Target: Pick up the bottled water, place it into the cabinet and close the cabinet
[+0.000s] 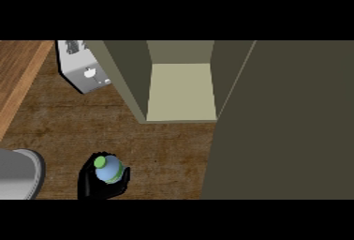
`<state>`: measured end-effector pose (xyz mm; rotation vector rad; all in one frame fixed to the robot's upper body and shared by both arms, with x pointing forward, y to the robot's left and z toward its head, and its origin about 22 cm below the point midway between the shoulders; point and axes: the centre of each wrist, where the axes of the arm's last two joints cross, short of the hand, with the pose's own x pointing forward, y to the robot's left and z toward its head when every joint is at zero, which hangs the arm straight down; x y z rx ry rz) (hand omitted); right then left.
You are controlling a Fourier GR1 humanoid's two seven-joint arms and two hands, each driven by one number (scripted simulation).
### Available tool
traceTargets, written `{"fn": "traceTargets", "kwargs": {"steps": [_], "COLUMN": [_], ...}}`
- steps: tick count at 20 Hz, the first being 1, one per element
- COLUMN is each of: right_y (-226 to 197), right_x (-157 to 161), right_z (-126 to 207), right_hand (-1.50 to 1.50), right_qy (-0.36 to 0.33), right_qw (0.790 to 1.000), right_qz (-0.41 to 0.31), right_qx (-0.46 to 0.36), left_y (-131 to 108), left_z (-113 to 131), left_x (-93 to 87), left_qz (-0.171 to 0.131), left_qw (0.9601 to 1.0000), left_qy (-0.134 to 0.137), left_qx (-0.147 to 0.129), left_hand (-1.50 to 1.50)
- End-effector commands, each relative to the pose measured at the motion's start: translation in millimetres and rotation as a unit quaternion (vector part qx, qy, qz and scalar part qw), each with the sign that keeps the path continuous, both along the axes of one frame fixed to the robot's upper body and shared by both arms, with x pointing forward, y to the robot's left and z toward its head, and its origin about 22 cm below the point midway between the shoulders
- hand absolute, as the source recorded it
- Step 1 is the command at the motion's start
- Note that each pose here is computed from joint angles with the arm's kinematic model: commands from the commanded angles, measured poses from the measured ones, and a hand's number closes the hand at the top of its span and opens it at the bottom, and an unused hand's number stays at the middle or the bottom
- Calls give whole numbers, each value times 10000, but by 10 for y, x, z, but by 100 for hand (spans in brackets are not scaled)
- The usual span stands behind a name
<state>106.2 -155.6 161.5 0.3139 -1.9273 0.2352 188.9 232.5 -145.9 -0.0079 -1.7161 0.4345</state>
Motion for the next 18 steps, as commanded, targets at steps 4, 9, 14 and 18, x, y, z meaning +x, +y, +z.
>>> {"fn": "traceTargets", "kwargs": {"steps": [4,9,14,18], "right_y": [-88,-60,-91,-7], "right_x": [-229,-149,-114,-220], "right_z": [142,187,163,225], "right_hand": [-150,-150,-150,-150], "right_qy": [-258,-307,-231,-222], "right_qw": [9996,9994,9996,9995], "right_qz": [-111,-157,-119,-208], "right_qx": [-13,37,-63,9], "left_y": [-189,-137,-370,-542], "left_z": [155,395,647,824], "left_x": [104,7,68,71], "left_qz": [-418,-847,-923,-886], "left_qw": [9985,9960,9950,9954], "left_qy": [-314,-268,-164,-297], "left_qx": [140,10,-339,-203], "left_hand": [150,150,150,150]}}
